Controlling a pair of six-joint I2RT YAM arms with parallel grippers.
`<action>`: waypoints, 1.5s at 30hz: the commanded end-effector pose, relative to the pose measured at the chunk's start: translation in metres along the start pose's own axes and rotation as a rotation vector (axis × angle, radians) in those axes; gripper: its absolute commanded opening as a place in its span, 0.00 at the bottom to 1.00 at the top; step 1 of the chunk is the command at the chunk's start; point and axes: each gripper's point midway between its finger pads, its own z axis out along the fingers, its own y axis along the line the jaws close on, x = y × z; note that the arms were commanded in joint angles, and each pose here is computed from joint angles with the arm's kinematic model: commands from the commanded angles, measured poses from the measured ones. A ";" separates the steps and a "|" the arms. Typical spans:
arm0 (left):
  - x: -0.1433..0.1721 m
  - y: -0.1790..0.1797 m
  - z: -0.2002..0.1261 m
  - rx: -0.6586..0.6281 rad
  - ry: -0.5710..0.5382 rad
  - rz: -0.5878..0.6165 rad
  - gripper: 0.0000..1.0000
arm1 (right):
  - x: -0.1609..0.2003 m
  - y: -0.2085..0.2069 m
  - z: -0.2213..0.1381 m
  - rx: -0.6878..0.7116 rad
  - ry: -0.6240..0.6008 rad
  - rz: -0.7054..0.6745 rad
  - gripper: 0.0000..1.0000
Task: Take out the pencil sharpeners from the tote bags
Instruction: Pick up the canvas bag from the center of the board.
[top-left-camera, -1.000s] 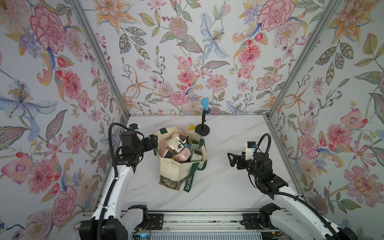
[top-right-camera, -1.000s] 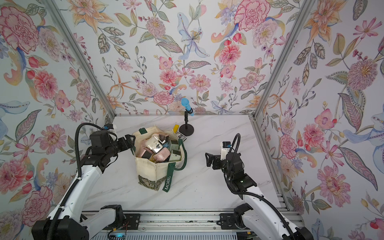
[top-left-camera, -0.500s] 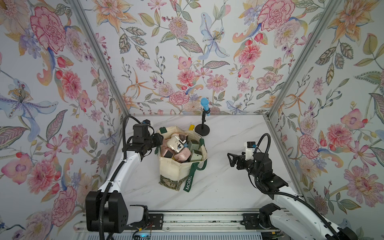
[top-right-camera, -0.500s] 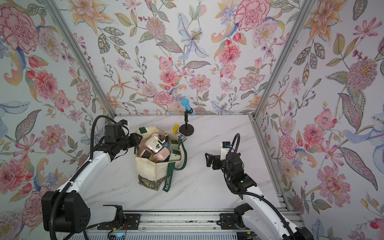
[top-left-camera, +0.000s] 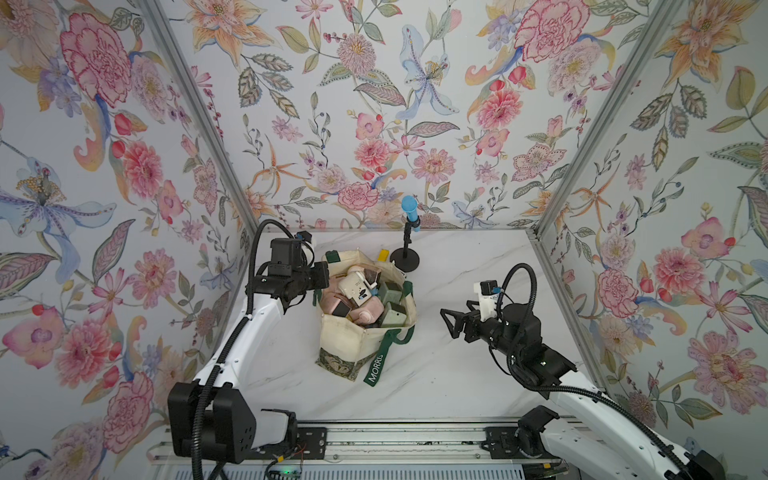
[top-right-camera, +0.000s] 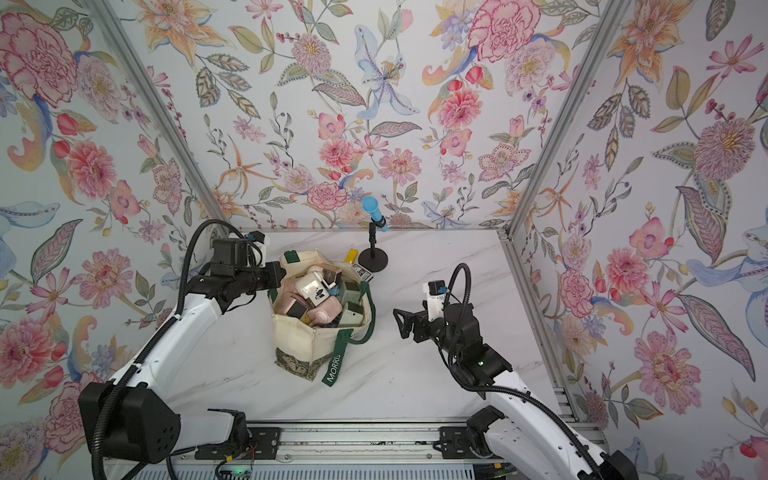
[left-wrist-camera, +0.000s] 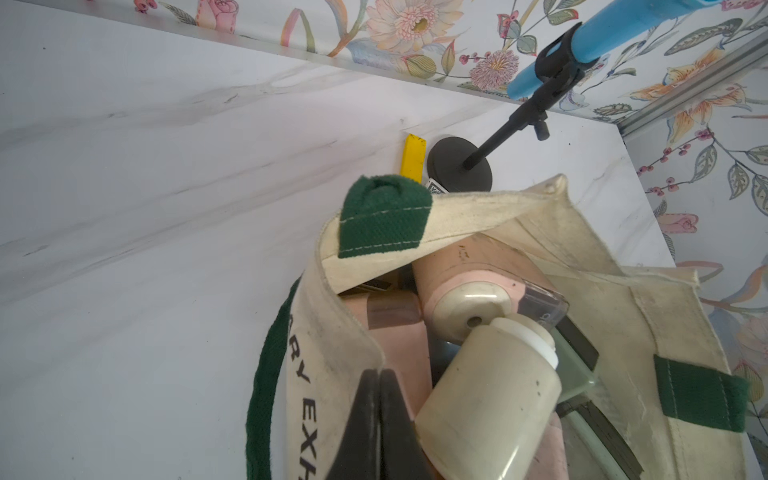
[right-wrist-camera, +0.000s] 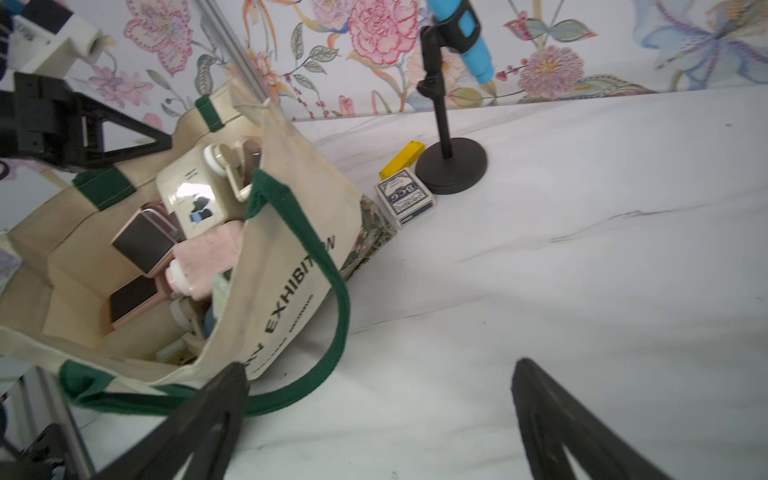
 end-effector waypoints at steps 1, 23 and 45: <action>-0.019 -0.033 -0.017 0.083 -0.041 0.121 0.00 | -0.004 0.048 0.007 -0.144 0.026 -0.092 0.99; -0.038 -0.061 -0.021 0.100 -0.054 0.214 0.00 | 0.106 0.180 0.085 -0.341 0.380 -0.481 0.79; -0.042 -0.050 0.004 0.154 -0.071 0.153 0.00 | -0.009 0.168 0.080 -0.298 0.148 -0.401 0.79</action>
